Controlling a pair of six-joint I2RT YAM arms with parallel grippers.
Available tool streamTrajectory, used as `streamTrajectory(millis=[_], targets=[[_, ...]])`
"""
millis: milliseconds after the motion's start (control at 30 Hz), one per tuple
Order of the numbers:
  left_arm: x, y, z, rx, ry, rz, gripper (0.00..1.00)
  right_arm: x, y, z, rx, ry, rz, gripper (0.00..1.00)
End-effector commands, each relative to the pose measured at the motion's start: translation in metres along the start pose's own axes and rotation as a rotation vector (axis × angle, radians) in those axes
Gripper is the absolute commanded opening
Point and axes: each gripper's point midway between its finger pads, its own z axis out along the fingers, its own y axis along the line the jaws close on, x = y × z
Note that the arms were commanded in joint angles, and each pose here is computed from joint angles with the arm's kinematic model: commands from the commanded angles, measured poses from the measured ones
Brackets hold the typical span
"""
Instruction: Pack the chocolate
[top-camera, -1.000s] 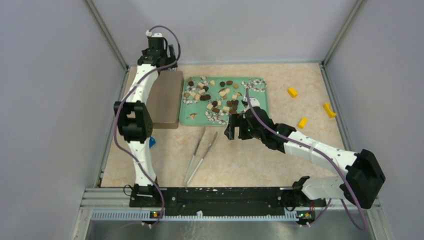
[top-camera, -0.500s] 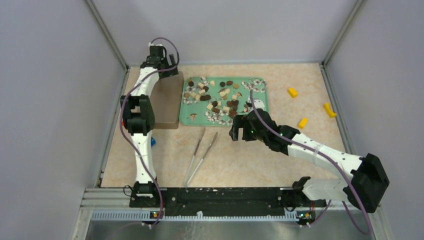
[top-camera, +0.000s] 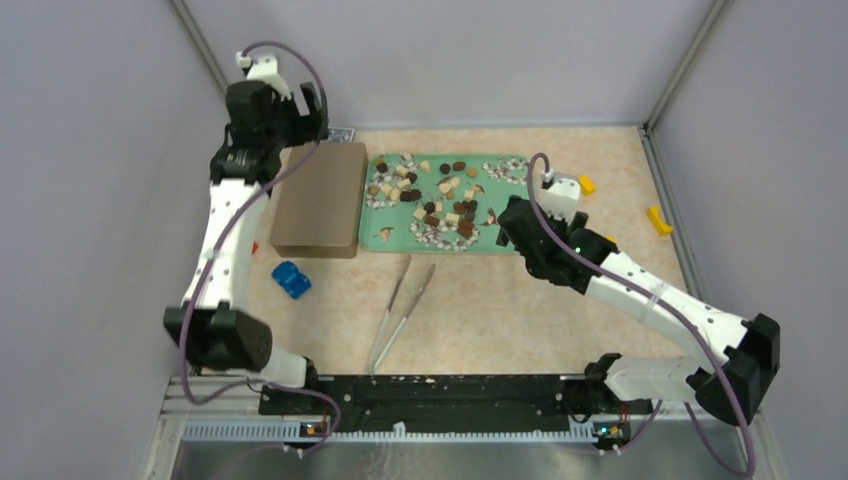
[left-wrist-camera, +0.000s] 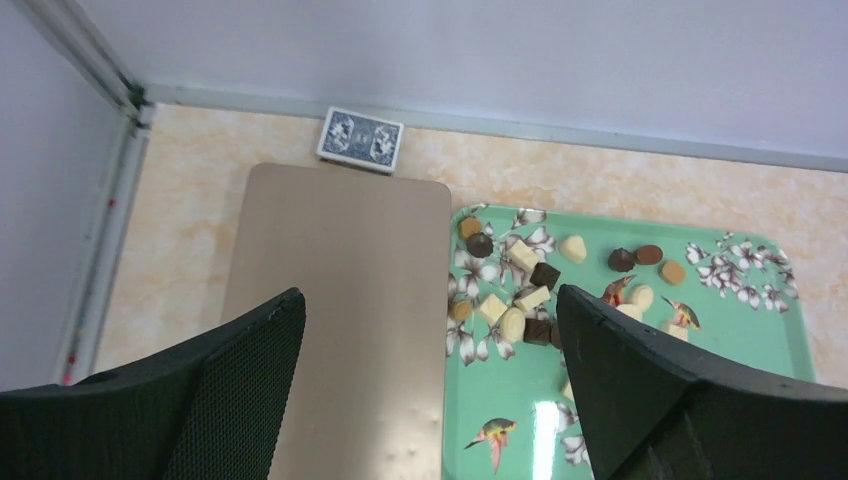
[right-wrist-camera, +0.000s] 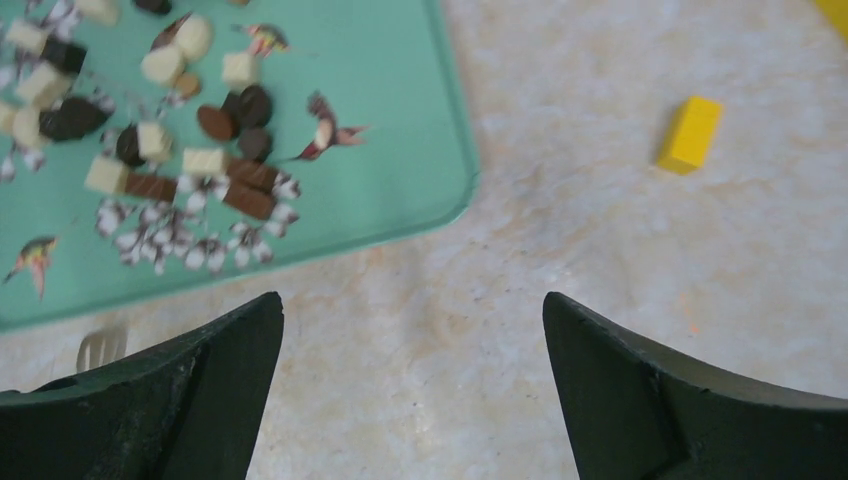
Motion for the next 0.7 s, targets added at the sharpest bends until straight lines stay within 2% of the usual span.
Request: streamTrajectory(millis=[0, 100, 267, 333, 433, 667], targets=[[0.033, 0.01, -0.05, -0.016, 0.022, 0.072, 0.99, -0.046, -0.074, -0.028, 0.32, -0.177, 0.072, 0.99], [0.056, 0.003, -0.091, 0.035, 0.023, 0.07, 0.99, -0.049, -0.097, -0.04, 0.389, -0.207, 0.081, 0.99], [0.108, -0.003, -0.132, 0.096, 0.107, 0.02, 0.99, -0.04, -0.117, -0.047, 0.408, -0.23, 0.145, 0.99], [0.136, -0.001, -0.137, 0.099, 0.155, -0.007, 0.99, -0.033, -0.115, -0.043, 0.381, -0.22, 0.14, 0.99], [0.162, -0.014, -0.141, 0.194, 0.182, -0.03, 0.99, -0.029, -0.106, -0.04, 0.318, -0.206, 0.153, 0.99], [0.167, -0.016, -0.14, 0.197, 0.18, -0.065, 0.99, -0.021, -0.103, -0.037, 0.27, -0.198, 0.246, 0.99]])
